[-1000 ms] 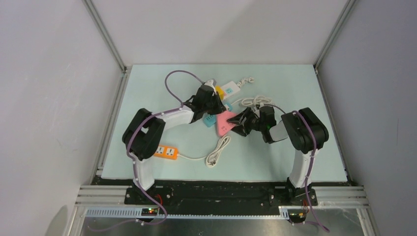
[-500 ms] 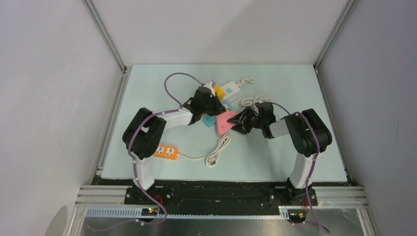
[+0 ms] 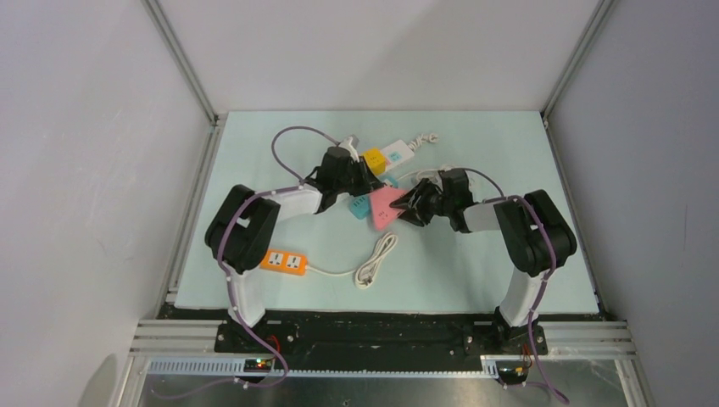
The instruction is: Insert the plug
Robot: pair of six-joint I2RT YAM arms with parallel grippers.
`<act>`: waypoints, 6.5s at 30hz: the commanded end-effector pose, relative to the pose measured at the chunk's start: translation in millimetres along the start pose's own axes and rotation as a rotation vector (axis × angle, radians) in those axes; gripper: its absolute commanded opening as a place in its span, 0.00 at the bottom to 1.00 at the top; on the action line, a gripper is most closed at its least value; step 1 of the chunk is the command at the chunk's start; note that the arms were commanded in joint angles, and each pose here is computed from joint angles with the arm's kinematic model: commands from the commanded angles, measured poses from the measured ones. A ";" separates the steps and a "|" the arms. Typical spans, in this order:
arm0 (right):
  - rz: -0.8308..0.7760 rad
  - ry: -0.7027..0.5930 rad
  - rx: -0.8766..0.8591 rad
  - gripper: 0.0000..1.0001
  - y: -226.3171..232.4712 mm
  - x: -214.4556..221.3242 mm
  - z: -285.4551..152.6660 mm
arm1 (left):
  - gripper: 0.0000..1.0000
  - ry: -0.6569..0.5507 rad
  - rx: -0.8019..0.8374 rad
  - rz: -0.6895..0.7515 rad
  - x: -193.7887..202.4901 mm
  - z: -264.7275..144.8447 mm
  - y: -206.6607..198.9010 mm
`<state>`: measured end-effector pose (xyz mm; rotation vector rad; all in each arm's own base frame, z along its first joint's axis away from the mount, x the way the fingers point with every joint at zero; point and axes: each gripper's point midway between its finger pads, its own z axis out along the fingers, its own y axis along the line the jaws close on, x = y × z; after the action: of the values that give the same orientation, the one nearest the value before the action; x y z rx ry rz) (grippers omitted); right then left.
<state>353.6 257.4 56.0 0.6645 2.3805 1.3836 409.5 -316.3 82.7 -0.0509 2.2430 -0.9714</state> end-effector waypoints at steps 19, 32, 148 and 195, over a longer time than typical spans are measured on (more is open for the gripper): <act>-0.056 -0.051 0.004 0.54 21.2 -10.2 0.5 | 0.01 0.080 -0.324 0.078 35.8 -13.3 75.4; -0.031 -0.032 0.085 0.53 9.0 -8.6 6.3 | 0.00 0.171 -0.402 0.075 60.1 -23.7 82.4; -1.055 0.474 0.828 0.39 -54.9 40.8 46.7 | 0.17 -0.054 -0.271 -0.121 -9.1 -55.2 60.8; -0.883 0.157 0.626 0.48 67.7 -26.8 49.9 | 0.25 -0.275 -0.314 -0.069 -43.5 -176.8 47.2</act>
<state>420.3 317.6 85.8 -0.4276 2.6552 0.3450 349.8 -169.4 154.9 -0.3874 2.1546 -0.6306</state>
